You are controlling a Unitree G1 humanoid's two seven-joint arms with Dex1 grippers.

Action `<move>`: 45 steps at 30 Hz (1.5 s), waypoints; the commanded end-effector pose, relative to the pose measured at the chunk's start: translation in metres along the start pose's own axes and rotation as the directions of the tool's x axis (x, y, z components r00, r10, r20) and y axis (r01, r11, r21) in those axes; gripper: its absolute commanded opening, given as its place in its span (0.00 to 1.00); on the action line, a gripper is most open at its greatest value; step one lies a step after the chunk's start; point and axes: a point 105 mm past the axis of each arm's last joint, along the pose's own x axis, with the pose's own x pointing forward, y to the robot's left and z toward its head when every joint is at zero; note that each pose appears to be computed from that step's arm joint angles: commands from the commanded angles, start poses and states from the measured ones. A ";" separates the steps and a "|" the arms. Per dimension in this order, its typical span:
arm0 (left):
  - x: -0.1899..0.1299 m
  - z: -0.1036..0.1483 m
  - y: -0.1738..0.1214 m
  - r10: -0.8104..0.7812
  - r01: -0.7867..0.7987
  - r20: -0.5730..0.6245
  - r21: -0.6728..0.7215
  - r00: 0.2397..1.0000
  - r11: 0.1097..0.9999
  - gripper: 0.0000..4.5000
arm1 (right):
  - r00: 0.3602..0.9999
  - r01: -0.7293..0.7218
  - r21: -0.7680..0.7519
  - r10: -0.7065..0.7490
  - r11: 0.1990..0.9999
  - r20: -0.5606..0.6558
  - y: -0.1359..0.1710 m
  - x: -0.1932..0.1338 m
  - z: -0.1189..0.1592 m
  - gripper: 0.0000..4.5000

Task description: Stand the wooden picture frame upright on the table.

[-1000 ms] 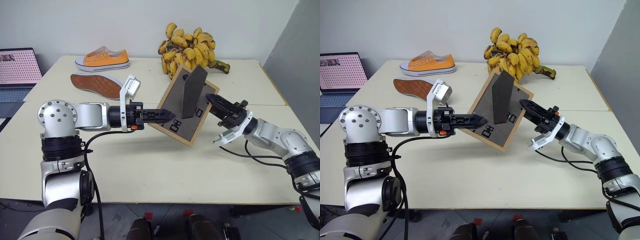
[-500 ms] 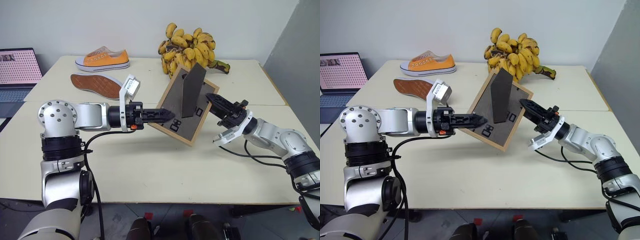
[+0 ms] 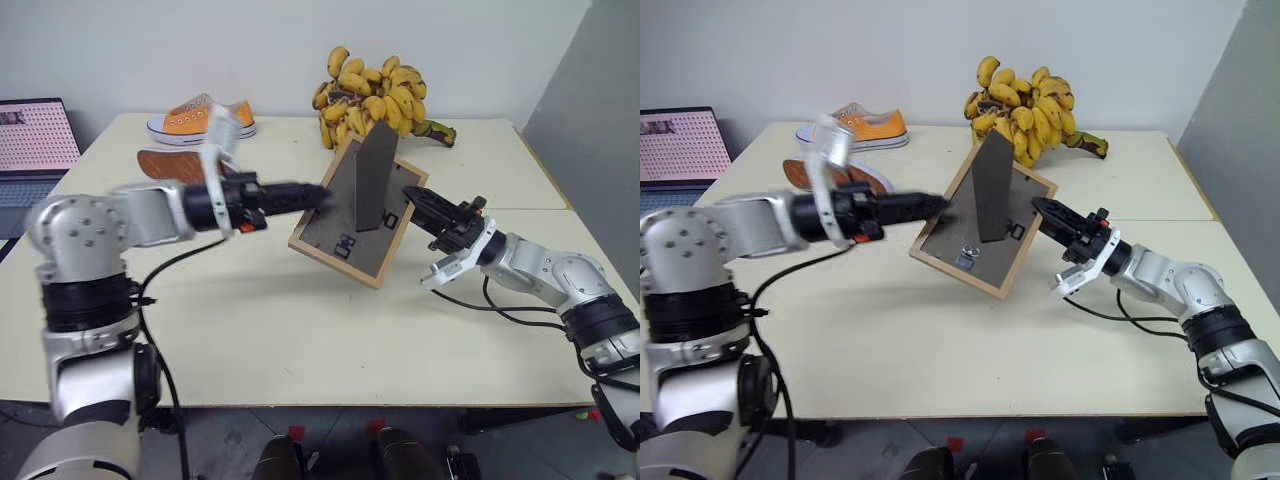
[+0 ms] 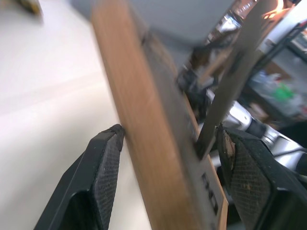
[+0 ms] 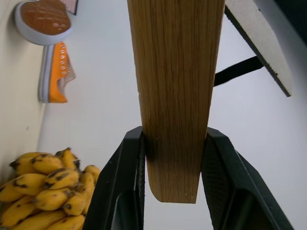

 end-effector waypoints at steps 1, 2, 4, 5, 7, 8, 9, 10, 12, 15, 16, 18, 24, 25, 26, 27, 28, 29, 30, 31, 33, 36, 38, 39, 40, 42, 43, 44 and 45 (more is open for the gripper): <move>-0.048 0.009 -0.015 0.045 -0.056 0.076 0.155 0.996 0.986 0.71 | 0.997 0.063 0.147 -0.057 0.987 -0.049 -0.012 0.013 -0.011 0.29; -0.061 -0.005 -0.017 0.080 -0.084 0.035 0.168 0.996 0.982 0.71 | 0.997 0.066 0.215 -0.056 0.974 -0.053 -0.010 0.016 -0.010 0.29; -0.083 -0.032 -0.020 0.162 -0.148 -0.057 0.194 0.985 0.970 0.71 | 0.997 0.061 0.344 -0.044 0.937 -0.057 -0.005 0.023 -0.007 0.29; -0.093 -0.045 -0.021 0.200 -0.178 -0.098 0.200 0.975 0.964 0.71 | 0.998 0.057 0.412 -0.035 0.910 -0.061 -0.002 0.027 -0.005 0.29; -0.112 -0.069 -0.022 0.281 -0.246 -0.162 0.206 0.946 0.947 0.71 | 0.998 0.034 0.576 0.003 0.817 -0.064 0.008 0.035 0.001 0.29; -0.121 -0.080 -0.023 0.316 -0.278 -0.186 0.205 0.930 0.939 0.71 | 0.998 0.040 0.655 0.006 0.755 -0.068 0.010 0.040 0.003 0.29; -0.127 -0.089 -0.024 0.342 -0.302 -0.206 0.204 0.917 0.931 0.71 | 0.998 0.039 0.726 0.015 0.687 -0.067 0.012 0.043 0.005 0.29; -0.133 -0.096 -0.025 0.366 -0.325 -0.219 0.203 0.904 0.924 0.71 | 0.998 0.020 0.803 0.041 0.595 -0.056 0.017 0.047 0.009 0.29; -0.140 -0.103 -0.026 0.390 -0.346 -0.229 0.208 0.892 0.915 0.71 | 0.997 -0.022 0.893 0.071 0.450 -0.011 0.023 0.051 0.017 0.29; -0.146 -0.106 -0.028 0.424 -0.382 -0.216 0.211 0.879 0.900 0.71 | 0.989 -0.108 0.983 0.120 0.147 0.091 0.041 0.053 0.038 0.29; -0.148 -0.106 -0.029 0.433 -0.391 -0.212 0.212 0.876 0.896 0.71 | 0.984 -0.135 0.989 0.124 0.060 0.127 0.045 0.052 0.046 0.29; -0.149 -0.103 -0.029 0.442 -0.401 -0.197 0.215 0.875 0.890 0.71 | 0.973 -0.160 0.980 0.151 -0.117 0.177 0.059 0.047 0.059 0.29; -0.151 -0.092 -0.024 0.464 -0.425 -0.171 0.222 0.869 0.878 0.71 | 0.966 -0.055 0.906 0.208 -0.420 0.155 0.089 0.029 0.074 0.29; -0.151 -0.090 -0.023 0.463 -0.425 -0.167 0.221 0.870 0.878 0.71 | 0.966 -0.036 0.894 0.212 -0.446 0.145 0.092 0.027 0.075 0.29; -0.150 -0.088 -0.022 0.462 -0.424 -0.164 0.220 0.872 0.879 0.71 | 0.967 -0.020 0.884 0.216 -0.467 0.136 0.094 0.027 0.076 0.29; -0.149 -0.087 -0.021 0.461 -0.424 -0.162 0.219 0.872 0.879 0.71 | 0.966 -0.002 0.876 0.225 -0.482 0.126 0.097 0.026 0.076 0.29; -0.147 -0.086 -0.019 0.460 -0.423 -0.160 0.218 0.873 0.879 0.71 | 0.965 0.012 0.870 0.232 -0.493 0.119 0.100 0.025 0.077 0.29; -0.145 -0.084 -0.018 0.458 -0.423 -0.152 0.216 0.876 0.880 0.71 | 0.964 0.033 0.861 0.243 -0.508 0.107 0.104 0.023 0.077 0.29; -0.143 -0.082 -0.015 0.460 -0.426 -0.142 0.215 0.877 0.879 0.71 | 0.963 0.051 0.853 0.252 -0.519 0.096 0.107 0.022 0.077 0.29; -0.141 -0.080 -0.013 0.462 -0.430 -0.131 0.215 0.877 0.877 0.71 | 0.962 0.065 0.846 0.257 -0.529 0.088 0.109 0.021 0.078 0.29; -0.136 -0.077 -0.011 0.455 -0.425 -0.120 0.213 0.882 0.880 0.71 | 0.962 0.076 0.840 0.262 -0.537 0.080 0.111 0.019 0.078 0.29; -0.130 -0.077 -0.010 0.446 -0.415 -0.120 0.218 0.887 0.883 0.71 | 0.961 0.083 0.841 0.267 -0.534 0.075 0.111 0.018 0.079 0.29; -0.124 -0.075 -0.008 0.432 -0.403 -0.108 0.216 0.895 0.889 0.72 | 0.961 0.097 0.837 0.271 -0.538 0.062 0.110 0.017 0.079 0.36; -0.121 -0.073 -0.007 0.423 -0.397 -0.094 0.217 0.901 0.892 0.72 | 0.959 0.102 0.842 0.279 -0.530 0.059 0.111 0.016 0.079 0.42; -0.118 -0.071 -0.006 0.419 -0.394 -0.082 0.216 0.904 0.893 0.72 | 0.956 0.105 0.848 0.288 -0.519 0.058 0.111 0.014 0.079 0.44; -0.114 -0.069 -0.004 0.412 -0.390 -0.066 0.214 0.909 0.895 0.72 | 0.951 0.109 0.863 0.305 -0.494 0.055 0.111 0.012 0.080 0.56; -0.112 -0.069 -0.003 0.405 -0.384 -0.062 0.212 0.912 0.899 0.72 | 0.949 0.110 0.867 0.310 -0.486 0.053 0.111 0.011 0.081 0.61; -0.111 -0.069 -0.003 0.398 -0.377 -0.060 0.216 0.915 0.901 0.72 | 0.949 0.110 0.868 0.311 -0.484 0.053 0.110 0.010 0.082 0.61; -0.109 -0.069 -0.003 0.391 -0.370 -0.062 0.217 0.918 0.904 0.72 | 0.949 0.111 0.868 0.311 -0.484 0.052 0.109 0.008 0.082 0.61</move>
